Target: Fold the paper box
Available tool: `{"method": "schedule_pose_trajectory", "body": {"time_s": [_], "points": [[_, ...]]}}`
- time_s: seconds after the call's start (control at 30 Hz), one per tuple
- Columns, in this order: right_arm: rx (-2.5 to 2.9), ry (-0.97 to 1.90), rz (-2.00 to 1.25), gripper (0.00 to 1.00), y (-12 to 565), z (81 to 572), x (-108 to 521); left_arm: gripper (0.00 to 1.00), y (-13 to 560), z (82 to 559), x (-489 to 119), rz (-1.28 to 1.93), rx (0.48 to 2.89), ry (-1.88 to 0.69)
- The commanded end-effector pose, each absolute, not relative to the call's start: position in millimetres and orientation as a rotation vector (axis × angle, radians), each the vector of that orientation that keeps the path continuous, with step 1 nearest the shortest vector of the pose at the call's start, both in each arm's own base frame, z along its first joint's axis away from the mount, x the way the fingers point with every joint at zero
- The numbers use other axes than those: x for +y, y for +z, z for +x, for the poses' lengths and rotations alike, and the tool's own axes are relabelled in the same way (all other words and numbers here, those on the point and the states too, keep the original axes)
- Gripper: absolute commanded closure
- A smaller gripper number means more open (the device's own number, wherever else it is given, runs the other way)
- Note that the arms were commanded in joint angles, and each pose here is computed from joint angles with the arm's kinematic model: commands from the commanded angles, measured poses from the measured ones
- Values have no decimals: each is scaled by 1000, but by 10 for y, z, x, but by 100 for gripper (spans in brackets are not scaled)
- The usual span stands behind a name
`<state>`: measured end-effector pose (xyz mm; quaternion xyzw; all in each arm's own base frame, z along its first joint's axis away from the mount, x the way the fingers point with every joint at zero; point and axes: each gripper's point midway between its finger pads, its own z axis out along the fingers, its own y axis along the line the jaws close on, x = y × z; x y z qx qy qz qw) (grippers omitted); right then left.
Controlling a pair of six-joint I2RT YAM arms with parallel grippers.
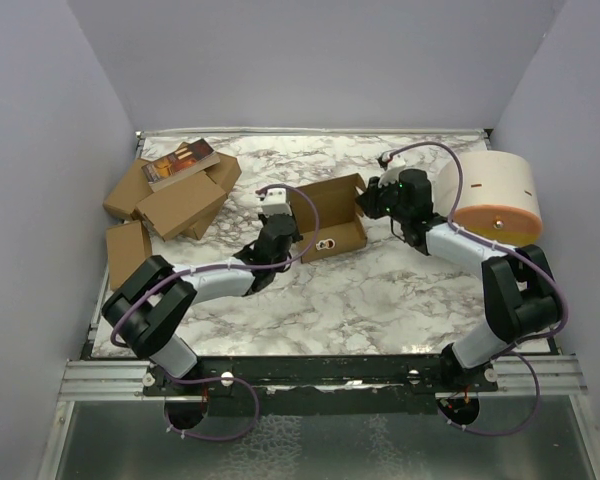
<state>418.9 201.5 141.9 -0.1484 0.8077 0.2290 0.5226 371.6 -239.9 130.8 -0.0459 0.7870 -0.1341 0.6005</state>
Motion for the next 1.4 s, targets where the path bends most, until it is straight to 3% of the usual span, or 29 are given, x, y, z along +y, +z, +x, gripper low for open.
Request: {"method": "schedule_pose_trajectory", "body": {"time_s": [0.0, 1.37], "points": [[1884, 553, -295, 89, 1537, 4150, 2019, 100, 1350, 3734, -2428, -156, 1806, -258], [2021, 561, -354, 87, 1105, 3479, 1934, 96, 1040, 3294, -2601, -188, 1821, -228]]}}
